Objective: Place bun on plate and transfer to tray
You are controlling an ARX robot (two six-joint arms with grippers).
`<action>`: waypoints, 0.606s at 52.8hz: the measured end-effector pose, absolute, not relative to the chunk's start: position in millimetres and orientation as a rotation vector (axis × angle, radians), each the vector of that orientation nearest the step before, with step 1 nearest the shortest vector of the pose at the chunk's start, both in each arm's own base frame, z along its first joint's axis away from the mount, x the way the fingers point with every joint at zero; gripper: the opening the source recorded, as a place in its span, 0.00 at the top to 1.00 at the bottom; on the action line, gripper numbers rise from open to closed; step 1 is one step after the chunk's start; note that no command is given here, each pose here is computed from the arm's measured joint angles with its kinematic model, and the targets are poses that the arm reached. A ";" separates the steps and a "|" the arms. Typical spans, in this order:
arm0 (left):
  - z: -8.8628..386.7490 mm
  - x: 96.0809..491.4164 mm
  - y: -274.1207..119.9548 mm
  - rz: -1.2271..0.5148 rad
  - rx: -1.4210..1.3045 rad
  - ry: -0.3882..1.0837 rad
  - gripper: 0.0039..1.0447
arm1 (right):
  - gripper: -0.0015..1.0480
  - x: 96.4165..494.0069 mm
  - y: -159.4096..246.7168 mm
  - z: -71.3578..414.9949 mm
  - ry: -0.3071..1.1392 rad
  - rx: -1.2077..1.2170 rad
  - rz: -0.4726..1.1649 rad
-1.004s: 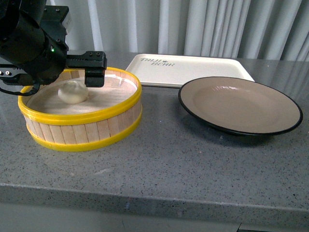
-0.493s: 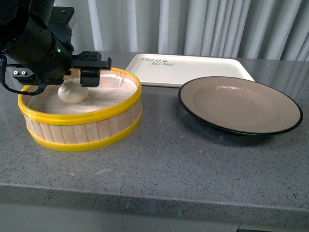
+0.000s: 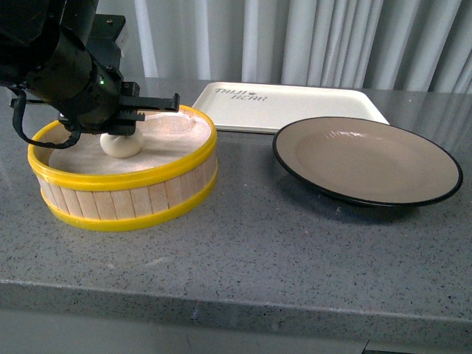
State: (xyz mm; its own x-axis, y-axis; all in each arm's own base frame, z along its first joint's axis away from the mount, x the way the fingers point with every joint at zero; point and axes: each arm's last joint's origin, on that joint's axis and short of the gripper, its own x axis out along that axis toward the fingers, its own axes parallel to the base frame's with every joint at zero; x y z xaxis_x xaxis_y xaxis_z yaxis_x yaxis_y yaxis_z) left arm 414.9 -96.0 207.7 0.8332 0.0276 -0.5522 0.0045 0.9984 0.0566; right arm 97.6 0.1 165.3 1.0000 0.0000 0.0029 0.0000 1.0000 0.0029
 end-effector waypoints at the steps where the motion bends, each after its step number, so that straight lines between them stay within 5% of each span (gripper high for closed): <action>1: 208.6 414.9 -97.4 0.013 0.058 0.583 0.97 | 0.08 97.6 0.1 165.3 -0.003 0.003 0.000; 32: 329.7 382.4 -163.2 -0.192 0.111 0.316 0.97 | 0.08 97.6 0.1 165.3 -0.003 0.003 0.000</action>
